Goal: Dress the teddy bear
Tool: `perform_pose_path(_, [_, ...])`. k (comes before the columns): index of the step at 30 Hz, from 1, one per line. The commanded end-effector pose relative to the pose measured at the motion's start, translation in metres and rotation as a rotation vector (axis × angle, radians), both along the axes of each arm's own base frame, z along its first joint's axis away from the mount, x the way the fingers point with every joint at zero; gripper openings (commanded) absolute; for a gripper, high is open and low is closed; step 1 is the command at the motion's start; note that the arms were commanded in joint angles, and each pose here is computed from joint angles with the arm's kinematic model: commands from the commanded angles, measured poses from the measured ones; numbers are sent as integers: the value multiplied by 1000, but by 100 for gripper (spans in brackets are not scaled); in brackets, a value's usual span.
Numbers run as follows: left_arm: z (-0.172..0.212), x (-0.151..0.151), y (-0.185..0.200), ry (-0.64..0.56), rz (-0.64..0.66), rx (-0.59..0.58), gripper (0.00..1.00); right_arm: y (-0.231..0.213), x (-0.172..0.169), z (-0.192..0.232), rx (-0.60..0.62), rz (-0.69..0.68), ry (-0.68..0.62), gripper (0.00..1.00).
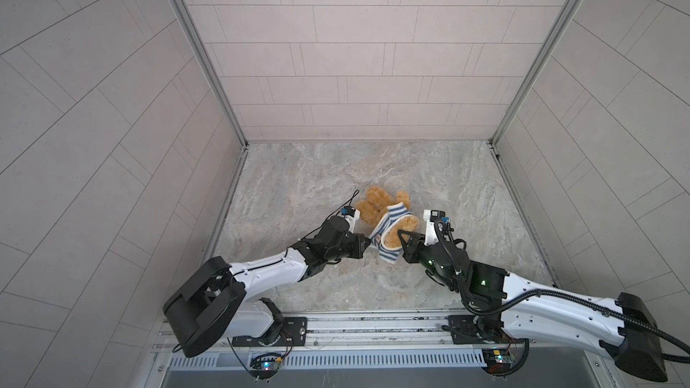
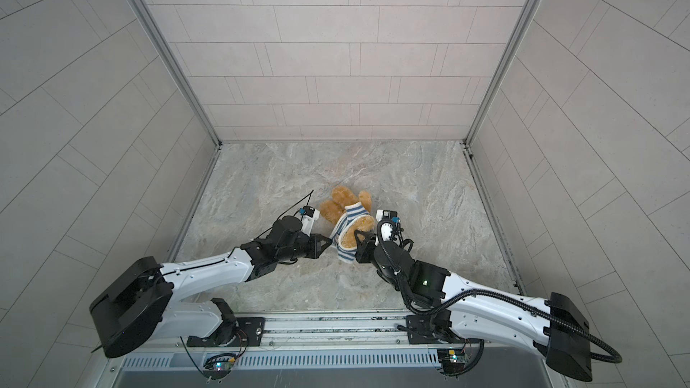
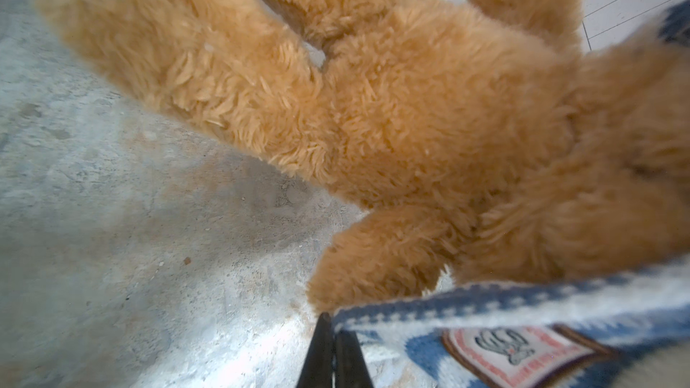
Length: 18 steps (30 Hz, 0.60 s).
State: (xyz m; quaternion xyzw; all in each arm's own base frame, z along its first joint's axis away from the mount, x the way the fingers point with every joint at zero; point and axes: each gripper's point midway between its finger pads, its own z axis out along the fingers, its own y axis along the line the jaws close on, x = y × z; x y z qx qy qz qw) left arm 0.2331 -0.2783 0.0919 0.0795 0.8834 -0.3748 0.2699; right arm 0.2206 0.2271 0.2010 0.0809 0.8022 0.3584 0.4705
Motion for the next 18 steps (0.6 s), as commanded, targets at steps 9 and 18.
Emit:
perform_pose_path(9, [36, -56, -52, 4, -152, -147, 0, 6, 15, 26, 107, -86, -55, 0])
perform_pose_path(18, [-42, -22, -3, 96, 30, 77, 0, 6, 9, 43, 198, -65, -62, 0])
